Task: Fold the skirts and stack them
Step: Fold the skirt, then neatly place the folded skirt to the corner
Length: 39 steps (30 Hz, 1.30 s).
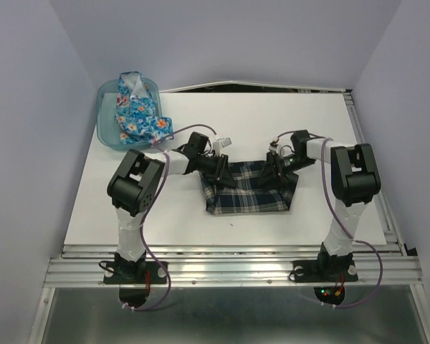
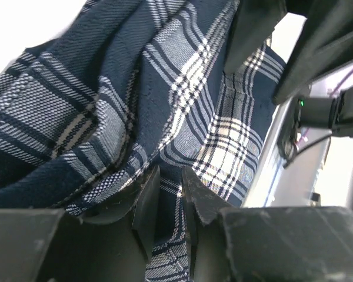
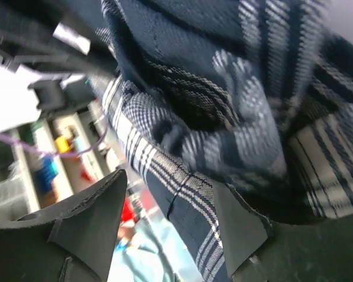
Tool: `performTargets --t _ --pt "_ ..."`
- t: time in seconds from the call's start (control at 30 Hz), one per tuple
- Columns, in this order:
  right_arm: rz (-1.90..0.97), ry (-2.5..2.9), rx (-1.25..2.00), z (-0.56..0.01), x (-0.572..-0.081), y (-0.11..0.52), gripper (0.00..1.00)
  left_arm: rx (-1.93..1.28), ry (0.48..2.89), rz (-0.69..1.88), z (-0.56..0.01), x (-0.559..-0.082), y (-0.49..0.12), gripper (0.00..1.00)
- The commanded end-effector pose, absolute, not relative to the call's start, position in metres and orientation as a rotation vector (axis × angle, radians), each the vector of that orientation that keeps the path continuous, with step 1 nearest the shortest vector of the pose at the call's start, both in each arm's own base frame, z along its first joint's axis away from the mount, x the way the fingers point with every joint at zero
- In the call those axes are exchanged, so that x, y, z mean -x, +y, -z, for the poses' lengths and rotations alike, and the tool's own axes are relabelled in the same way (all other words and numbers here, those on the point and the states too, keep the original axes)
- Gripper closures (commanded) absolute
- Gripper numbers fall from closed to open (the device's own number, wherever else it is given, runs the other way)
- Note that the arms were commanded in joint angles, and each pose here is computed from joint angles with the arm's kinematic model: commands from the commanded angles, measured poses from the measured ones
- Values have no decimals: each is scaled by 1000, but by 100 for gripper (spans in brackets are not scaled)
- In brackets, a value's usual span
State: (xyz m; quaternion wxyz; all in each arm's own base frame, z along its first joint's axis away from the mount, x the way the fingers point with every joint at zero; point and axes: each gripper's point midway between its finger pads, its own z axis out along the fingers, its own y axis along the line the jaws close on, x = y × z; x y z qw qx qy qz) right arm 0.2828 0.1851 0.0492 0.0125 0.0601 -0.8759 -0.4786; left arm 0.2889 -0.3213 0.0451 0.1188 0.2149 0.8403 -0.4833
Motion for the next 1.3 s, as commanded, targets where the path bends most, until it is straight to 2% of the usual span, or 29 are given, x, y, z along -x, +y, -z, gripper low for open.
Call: performTargets --t 0.0,0.07,0.17,0.27,0.4,0.43,0.47,0.5,0.53,0.67,0.97,1.13,1.27 --pt "1194 -3097 -290 -30 -358 144 35 -650 2347 1315 -57 -331 -335 66" --pt "1105 -3181 -301 -35 -377 136 35 -658 2310 1302 -69 -340 -342 64" --pt "1166 -3275 -323 -80 -399 140 34 -711 2184 1222 -117 -366 -351 58" --pt "1222 -3328 -314 -115 -401 143 28 -741 2111 1085 -150 -385 -345 48" --pt "1148 -3468 -523 -154 -386 155 20 -791 2004 918 -218 -395 -326 38" --pt "1045 -3521 -681 -162 -378 166 18 -790 1985 873 -228 -398 -320 32" --pt "994 -3542 -741 -164 -374 173 17 -796 1989 846 -236 -395 -314 20" --pt "941 -3560 -795 -166 -371 179 15 -791 1943 817 -260 -394 -308 19" --pt "821 -3605 -820 -165 -371 179 14 -777 1933 768 -267 -398 -298 2" --pt "598 -3610 -886 -143 -362 204 12 -683 1856 623 -317 -394 -260 1" --pt "254 -3534 -771 -64 -354 216 11 -573 1809 377 -364 -385 -201 1" --pt "95 -3485 -694 -22 -354 199 10 -582 1830 364 -351 -376 -194 1" --pt "68 -3488 -568 -4 -387 160 11 -588 1886 362 -331 -375 -190 1"
